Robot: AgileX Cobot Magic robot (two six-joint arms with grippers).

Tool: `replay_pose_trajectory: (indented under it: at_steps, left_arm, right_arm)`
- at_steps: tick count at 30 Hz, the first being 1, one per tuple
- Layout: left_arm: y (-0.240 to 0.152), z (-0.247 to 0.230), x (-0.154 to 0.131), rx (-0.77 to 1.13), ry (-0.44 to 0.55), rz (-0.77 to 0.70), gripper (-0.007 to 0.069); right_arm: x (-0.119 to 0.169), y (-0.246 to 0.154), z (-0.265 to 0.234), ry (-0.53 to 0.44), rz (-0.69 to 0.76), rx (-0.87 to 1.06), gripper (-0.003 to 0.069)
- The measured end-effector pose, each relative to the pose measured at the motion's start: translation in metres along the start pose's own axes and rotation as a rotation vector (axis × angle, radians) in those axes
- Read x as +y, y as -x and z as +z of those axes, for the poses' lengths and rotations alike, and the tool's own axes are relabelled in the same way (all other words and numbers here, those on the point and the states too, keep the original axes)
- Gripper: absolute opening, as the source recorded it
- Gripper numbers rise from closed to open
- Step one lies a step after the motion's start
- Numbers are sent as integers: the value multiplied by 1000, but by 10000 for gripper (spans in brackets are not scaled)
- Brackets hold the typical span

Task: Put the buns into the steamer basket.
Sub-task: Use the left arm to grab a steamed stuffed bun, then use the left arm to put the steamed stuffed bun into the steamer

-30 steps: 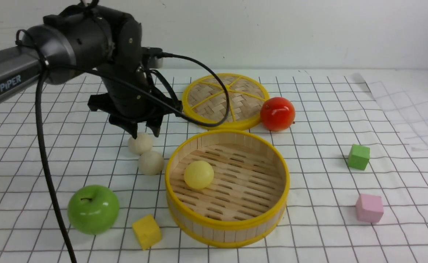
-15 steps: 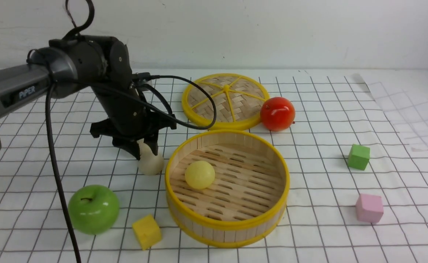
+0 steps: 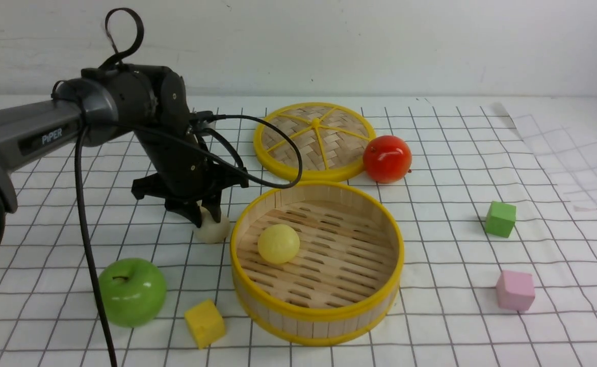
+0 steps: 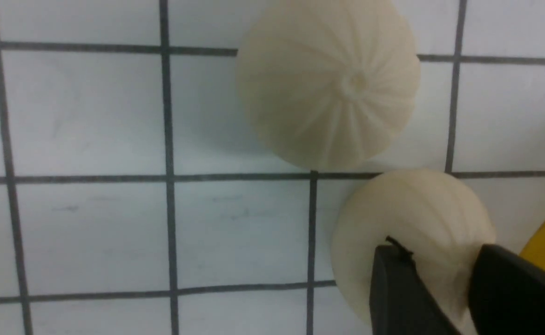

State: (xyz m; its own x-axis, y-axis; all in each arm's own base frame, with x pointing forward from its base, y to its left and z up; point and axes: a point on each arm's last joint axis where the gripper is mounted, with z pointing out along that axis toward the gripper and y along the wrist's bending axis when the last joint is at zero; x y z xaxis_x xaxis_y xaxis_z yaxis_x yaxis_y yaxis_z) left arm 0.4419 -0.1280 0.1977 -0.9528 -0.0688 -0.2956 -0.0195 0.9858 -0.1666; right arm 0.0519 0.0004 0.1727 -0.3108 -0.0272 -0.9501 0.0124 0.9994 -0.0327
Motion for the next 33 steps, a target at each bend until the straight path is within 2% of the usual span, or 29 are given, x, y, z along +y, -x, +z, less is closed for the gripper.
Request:
replay_pose_trajectory:
  at_steps: [2,7,14,17,20,28,33]
  left_arm:
    - [-1,0,0,9,3,16,118]
    - [-3,-2,1,30,8,38,-9]
    - [1,-31,-6,-6,-24,38,-13]
    - [5,-61,-24,-57,-119,44,-13]
    - [1,-69,-46,-74,-183,89,-13]
    - [-16,-42,-110,-163,-269,242,-5]
    - [-25,-15,-125,-148,-272,303,6]
  right_arm:
    - [0,0,0,0,0,0,239]
    - [0,0,0,0,0,0,239]
    - [0,0,0,0,0,0,239]
    - [0,0,0,0,0,0,239]
    - [0,0,0,0,0,0,239]
    - [0,0,0,0,0,0,239]
    - [0,0,0,0,0,0,239]
